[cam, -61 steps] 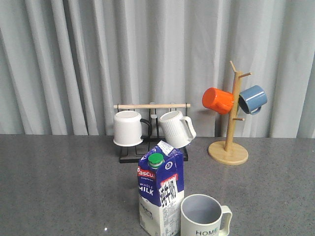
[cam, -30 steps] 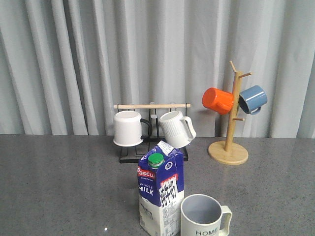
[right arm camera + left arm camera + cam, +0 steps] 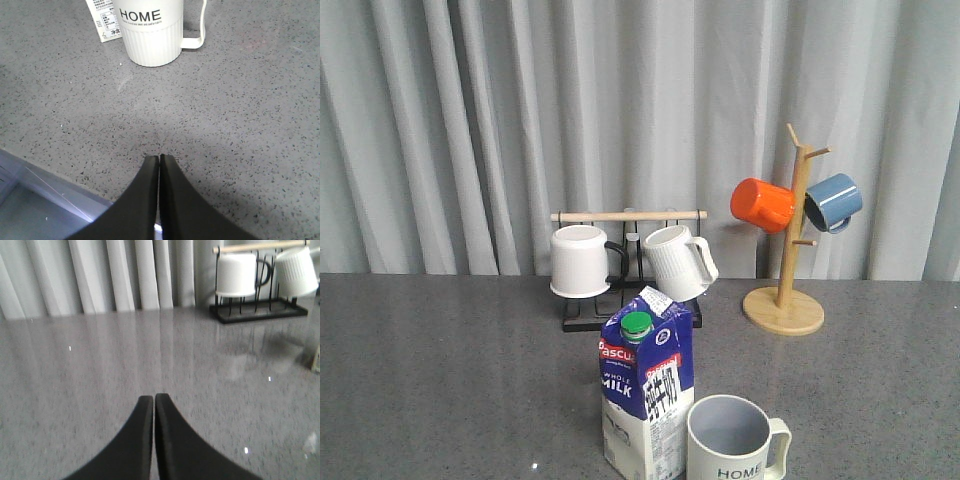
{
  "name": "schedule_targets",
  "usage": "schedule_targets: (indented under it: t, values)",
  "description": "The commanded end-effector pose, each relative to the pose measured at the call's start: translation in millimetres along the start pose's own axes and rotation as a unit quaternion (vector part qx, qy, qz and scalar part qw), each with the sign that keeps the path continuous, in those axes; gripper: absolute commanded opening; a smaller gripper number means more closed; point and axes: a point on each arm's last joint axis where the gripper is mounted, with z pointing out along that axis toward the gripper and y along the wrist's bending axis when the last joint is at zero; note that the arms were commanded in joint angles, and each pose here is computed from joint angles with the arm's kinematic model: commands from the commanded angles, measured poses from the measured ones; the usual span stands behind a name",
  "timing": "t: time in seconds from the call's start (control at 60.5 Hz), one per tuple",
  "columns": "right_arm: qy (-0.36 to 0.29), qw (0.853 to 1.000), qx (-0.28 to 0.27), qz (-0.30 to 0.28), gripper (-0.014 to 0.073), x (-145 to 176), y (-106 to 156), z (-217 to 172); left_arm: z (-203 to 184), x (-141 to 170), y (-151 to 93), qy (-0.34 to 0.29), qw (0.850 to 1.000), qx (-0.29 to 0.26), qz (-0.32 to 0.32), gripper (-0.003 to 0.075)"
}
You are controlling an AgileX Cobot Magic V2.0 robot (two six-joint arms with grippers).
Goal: Place milk next to cup
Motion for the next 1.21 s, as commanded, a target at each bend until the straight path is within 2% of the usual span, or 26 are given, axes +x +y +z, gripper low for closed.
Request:
schedule_targets:
  t: [0.0, 0.198, 0.396, 0.496, 0.595, 0.76, 1.189]
  values:
    - [-0.04, 0.999, 0.003, 0.0, -0.0005, -13.7, 0.2, -3.7, -2.8, -14.7, -3.4, -0.086, 0.996, 0.02, 0.001, -0.0008]
    - [-0.04, 0.999, 0.003, 0.0, -0.0005, -13.7, 0.2, -3.7, 6.5, -4.3, -15.2, -0.147, 0.987, 0.067, 0.003, -0.0008]
    - [-0.04, 0.999, 0.003, 0.0, -0.0005, -13.7, 0.2, -3.7, 21.8, 34.1, -24.8, -0.129, 0.986, 0.1, -0.035, -0.0008]
    - [-0.04, 0.999, 0.003, 0.0, -0.0005, -13.7, 0.2, -3.7, 26.6, 48.7, -23.8, -0.105, 0.988, 0.084, -0.08, -0.0008]
    - [-0.04, 0.999, 0.003, 0.0, -0.0005, -13.7, 0.2, -3.7, 27.3, 49.6, -19.2, -0.098, 0.987, 0.048, -0.119, -0.0008]
    - [-0.04, 0.999, 0.003, 0.0, -0.0005, -13.7, 0.2, -3.7, 27.7, 51.2, -14.3, -0.094, 0.988, 0.006, -0.122, -0.0008]
    - [-0.04, 0.999, 0.003, 0.0, -0.0005, -13.7, 0.2, -3.7, 27.8, 51.0, -14.2, -0.095, 0.988, 0.005, -0.125, -0.0008]
